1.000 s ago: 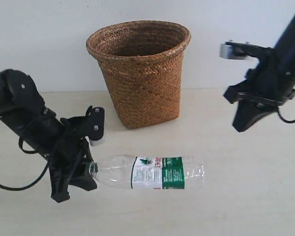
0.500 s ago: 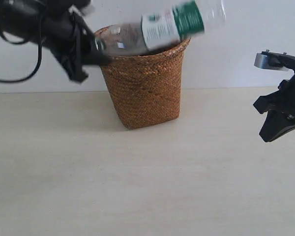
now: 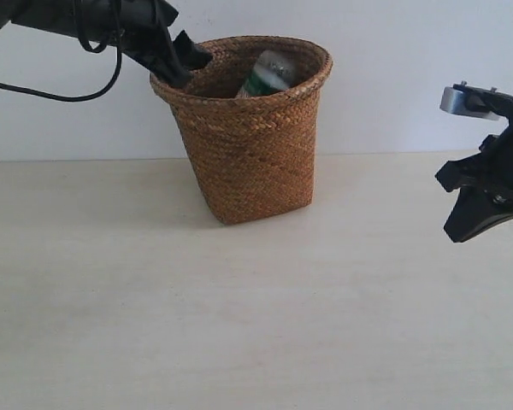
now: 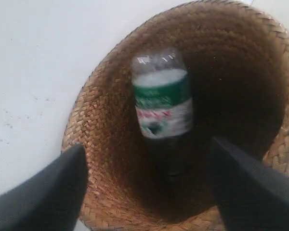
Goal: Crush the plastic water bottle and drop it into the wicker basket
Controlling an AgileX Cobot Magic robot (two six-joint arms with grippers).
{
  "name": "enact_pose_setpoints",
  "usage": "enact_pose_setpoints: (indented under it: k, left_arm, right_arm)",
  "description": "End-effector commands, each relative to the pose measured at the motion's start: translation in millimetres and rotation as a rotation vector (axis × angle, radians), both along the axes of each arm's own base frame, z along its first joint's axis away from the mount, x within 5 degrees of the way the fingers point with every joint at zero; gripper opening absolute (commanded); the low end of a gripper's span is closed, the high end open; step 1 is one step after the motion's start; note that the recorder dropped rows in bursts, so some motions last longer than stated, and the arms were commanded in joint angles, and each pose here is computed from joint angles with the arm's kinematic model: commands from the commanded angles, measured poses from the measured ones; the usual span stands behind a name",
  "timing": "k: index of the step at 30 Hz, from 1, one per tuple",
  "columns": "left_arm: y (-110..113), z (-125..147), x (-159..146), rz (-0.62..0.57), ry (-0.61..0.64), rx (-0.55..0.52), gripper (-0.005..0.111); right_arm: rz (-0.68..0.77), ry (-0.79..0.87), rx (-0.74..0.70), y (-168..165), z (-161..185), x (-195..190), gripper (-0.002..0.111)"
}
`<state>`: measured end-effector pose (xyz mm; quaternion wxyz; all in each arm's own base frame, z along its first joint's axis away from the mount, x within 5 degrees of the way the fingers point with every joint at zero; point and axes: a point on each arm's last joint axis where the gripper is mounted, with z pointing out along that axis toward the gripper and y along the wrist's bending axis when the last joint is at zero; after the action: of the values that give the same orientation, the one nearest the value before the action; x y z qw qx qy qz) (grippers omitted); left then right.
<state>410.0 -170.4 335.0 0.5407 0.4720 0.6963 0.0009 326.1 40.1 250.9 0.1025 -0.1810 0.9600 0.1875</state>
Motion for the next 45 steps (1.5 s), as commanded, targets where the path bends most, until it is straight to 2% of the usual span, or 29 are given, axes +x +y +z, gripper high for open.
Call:
enact_pose_setpoints:
  k: [1, 4, 5, 8, 10, 13, 17, 20, 23, 26, 31, 37, 43, 45]
  left_arm:
    - [1.4, 15.6, -11.5, -0.035, 0.014, -0.006, 0.039]
    - [1.8, 12.6, -23.9, -0.122, 0.092, 0.091, 0.010]
    - [3.0, 11.5, -29.4, -0.150, 0.130, 0.130, 0.005]
    - [10.9, 9.0, -44.0, -0.179, 0.248, 0.242, 0.004]
    - [17.7, 8.9, -50.3, -0.133, 0.324, 0.277, 0.004]
    - [25.6, 11.6, -57.9, -0.031, 0.424, 0.264, 0.004]
    - [37.7, 11.6, -66.5, 0.109, 0.547, 0.279, 0.004]
    - [53.2, 13.3, -72.3, 0.276, 0.635, 0.287, 0.004]
    - [71.1, 17.9, -81.1, 0.403, 0.696, 0.265, 0.004]
    - [87.1, 25.6, -95.6, 0.495, 0.712, 0.187, 0.004]
    - [98.8, 24.0, -127.7, 0.549, 0.679, 0.105, 0.004]
    - [109.7, 18.7, -170.4, 0.567, 0.521, -0.049, 0.004]
    - [124.9, -7.8, -230.6, 0.560, 0.337, -0.226, 0.004]
    - [127.8, -12.6, -243.0, 0.561, 0.318, -0.261, 0.004]
  right_arm:
    - [-0.006, -0.036, 0.000, -1.0, 3.1, 0.4, 0.000]
    - [-0.015, -0.056, -0.003, -1.4, 3.3, 2.3, 0.000]
    - [-0.019, -0.064, -0.005, -1.5, 3.4, 3.0, 0.000]
    - [-0.027, -0.076, -0.006, -1.2, 4.2, 3.9, 0.000]
    - [-0.033, -0.106, -0.017, -2.2, 7.1, 5.2, 0.000]
    - [-0.065, -0.160, -0.099, -9.8, 15.4, 3.9, 0.000]
    - [-0.180, -0.227, -0.348, -34.9, 34.1, -4.9, 0.000]
    - [-0.272, -0.266, -0.484, -49.4, 50.6, -15.7, 0.000]
    - [-0.307, -0.311, -0.511, -53.1, 64.1, -31.1, 0.000]
    - [-0.314, -0.363, -0.499, -52.7, 69.4, -49.7, 0.000]
    - [-0.331, -0.418, -0.433, -48.3, 58.8, -77.3, 0.000]
    - [-0.362, -0.563, -0.336, -42.8, 54.8, -110.3, 0.000]
    - [-0.423, -0.841, -0.228, -39.9, 53.0, -164.9, 0.000]
    - [-0.432, -0.901, -0.215, -40.0, 57.8, -178.6, 0.000]
